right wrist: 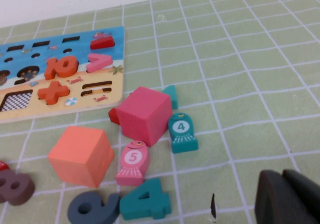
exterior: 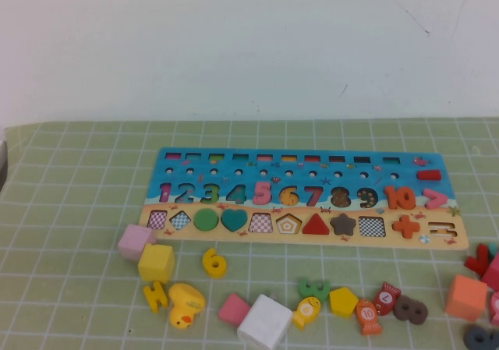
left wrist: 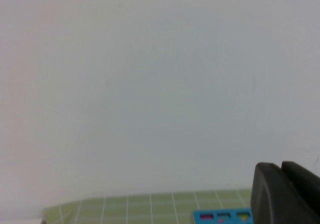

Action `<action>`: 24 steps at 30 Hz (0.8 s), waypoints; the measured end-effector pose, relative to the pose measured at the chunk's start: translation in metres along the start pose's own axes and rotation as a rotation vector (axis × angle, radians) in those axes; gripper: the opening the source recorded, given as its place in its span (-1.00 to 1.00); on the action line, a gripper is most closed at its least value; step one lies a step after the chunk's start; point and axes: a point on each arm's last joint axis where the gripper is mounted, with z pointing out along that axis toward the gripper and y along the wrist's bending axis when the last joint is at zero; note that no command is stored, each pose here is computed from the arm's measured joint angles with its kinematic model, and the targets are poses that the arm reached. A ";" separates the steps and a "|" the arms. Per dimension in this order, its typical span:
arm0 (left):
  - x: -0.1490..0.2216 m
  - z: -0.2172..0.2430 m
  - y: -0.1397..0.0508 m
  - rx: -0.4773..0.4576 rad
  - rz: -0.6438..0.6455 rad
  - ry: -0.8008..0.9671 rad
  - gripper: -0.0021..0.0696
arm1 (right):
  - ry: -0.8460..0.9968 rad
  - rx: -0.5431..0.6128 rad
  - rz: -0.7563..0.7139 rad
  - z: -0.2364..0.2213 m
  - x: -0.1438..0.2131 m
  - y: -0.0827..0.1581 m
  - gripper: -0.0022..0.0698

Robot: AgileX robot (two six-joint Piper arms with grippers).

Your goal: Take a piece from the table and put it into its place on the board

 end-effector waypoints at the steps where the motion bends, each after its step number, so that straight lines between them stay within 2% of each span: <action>1: -0.001 0.004 0.000 -0.001 0.000 0.022 -0.95 | 0.000 0.000 0.000 0.000 0.000 0.000 -0.95; 8: 0.002 0.035 0.002 -0.019 0.008 0.095 -0.95 | 0.000 0.000 0.000 0.000 0.000 0.000 -0.95; 11: 0.001 0.050 0.002 -0.021 -0.081 0.144 -0.95 | 0.000 0.000 0.000 0.000 0.000 0.000 -0.95; 14: 0.000 0.067 0.000 -0.024 -0.174 0.243 -0.95 | 0.000 0.000 0.000 0.000 0.000 0.000 -0.95; 24: 0.004 0.133 -0.008 -0.009 -0.317 0.659 -0.95 | 0.000 0.000 0.000 0.000 0.000 0.000 -0.95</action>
